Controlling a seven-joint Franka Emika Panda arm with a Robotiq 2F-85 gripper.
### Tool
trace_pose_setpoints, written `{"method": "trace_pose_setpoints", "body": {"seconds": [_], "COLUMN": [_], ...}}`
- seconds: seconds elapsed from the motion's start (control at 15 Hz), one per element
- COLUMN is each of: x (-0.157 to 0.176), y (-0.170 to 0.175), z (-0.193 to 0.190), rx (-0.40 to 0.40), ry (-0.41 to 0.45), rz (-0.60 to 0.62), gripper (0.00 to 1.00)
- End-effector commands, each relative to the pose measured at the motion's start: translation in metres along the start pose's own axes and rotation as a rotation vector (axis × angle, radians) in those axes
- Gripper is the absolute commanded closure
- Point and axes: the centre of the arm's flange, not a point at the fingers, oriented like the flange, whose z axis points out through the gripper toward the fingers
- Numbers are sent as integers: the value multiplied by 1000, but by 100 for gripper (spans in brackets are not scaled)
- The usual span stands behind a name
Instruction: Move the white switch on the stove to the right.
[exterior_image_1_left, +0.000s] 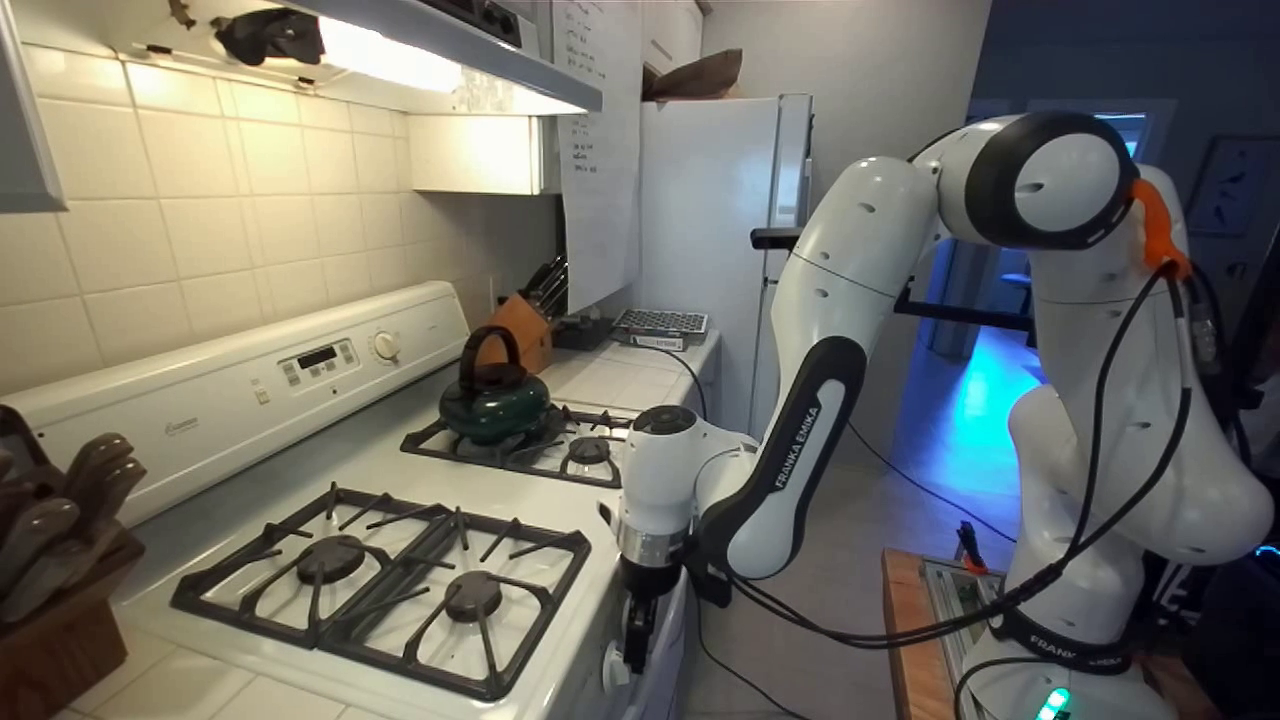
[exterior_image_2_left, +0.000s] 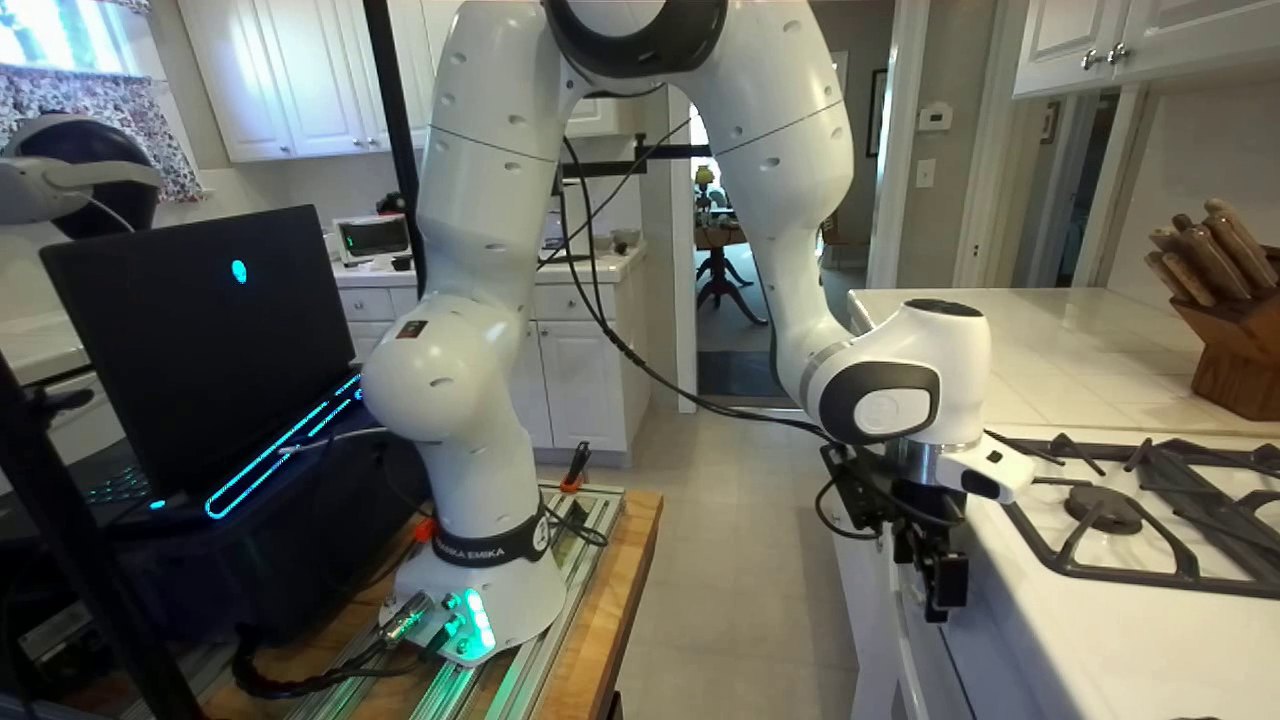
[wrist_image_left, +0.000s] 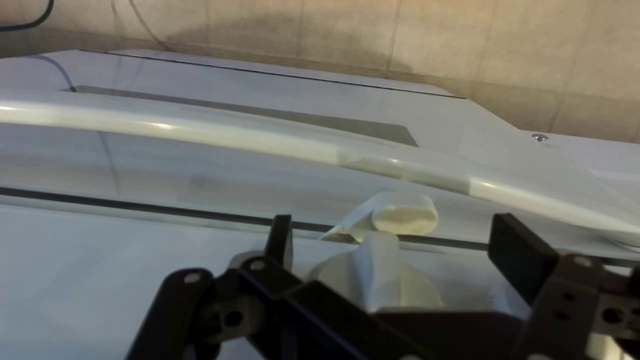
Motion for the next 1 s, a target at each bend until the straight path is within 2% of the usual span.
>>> {"method": "trace_pose_setpoints", "body": {"seconds": [0.0,0.2,0.67,0.93], "x": [-1,-8,-12,-11], "y": [-9,-9,-7,-10], "z": [15,18,26,28], "rx": [-41,-56,-144,-153], "ry": [-23,-40,18,34], "rz": [59,105,121,132], "gripper": [0,0,0,0]}}
